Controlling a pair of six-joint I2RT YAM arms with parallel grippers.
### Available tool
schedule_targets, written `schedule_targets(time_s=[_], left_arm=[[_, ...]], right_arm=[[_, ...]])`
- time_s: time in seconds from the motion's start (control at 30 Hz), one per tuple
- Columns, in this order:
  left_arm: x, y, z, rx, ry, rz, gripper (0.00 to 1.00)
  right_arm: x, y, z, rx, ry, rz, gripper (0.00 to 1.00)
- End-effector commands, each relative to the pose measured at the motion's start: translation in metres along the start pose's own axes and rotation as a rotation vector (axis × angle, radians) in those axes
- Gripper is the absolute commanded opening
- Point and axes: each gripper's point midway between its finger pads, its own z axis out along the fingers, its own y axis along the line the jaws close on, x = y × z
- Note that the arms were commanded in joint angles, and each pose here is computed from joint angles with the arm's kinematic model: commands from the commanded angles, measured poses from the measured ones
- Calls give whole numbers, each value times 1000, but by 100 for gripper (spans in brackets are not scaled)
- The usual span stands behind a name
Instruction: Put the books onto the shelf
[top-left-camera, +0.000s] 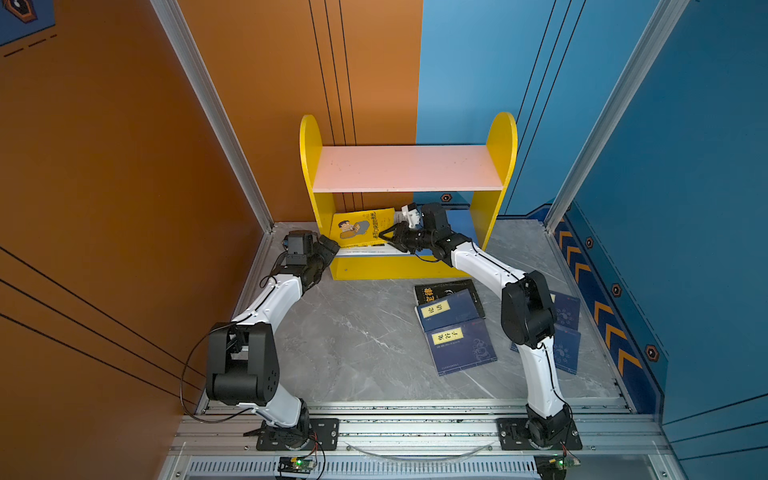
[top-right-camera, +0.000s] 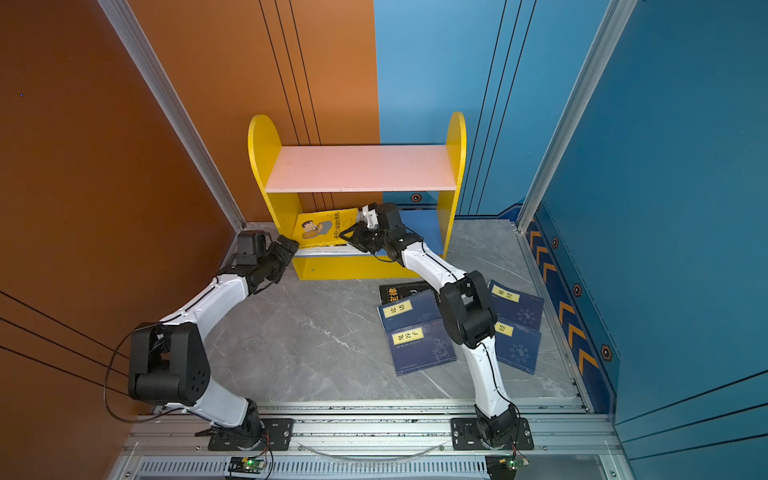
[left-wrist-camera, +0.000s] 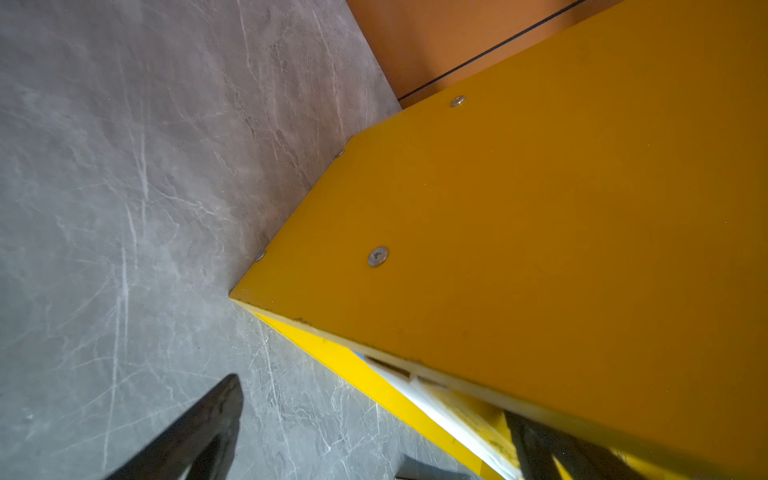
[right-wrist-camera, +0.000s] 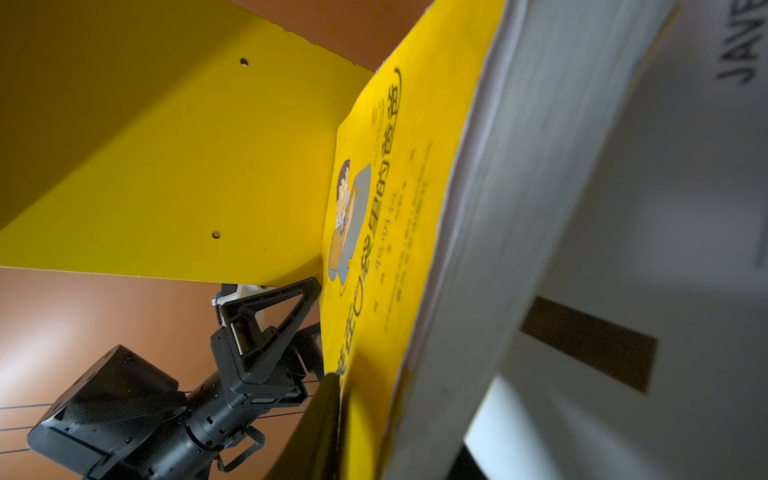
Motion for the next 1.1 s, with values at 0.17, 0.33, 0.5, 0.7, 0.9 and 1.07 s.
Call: schedule_targets(time_s=[0.17,0.33,0.5,0.7,0.9,1.07], left_arm=[[7,29,2,-92,9,-18,98],[7,28,4,-86,10,-23,98],[7,25,5,-77,13,-25,98],[7,22,4,-63,15,-28,98],[10,20,3,-55,21,-27,98],[9,18,0,-49,17,-26,98]], right_arm=[[-16,2,-15,77,-42,-68,52],[-22,-6,-24,129,-55,-74,53],[-22,-15,-29,202,-52,-91,48],[-24,-13,-27,214,-59,-109,30],[-24,-9,-23,223,-51,-128,26],[-24,-8,-21,221,-52,-130,25]])
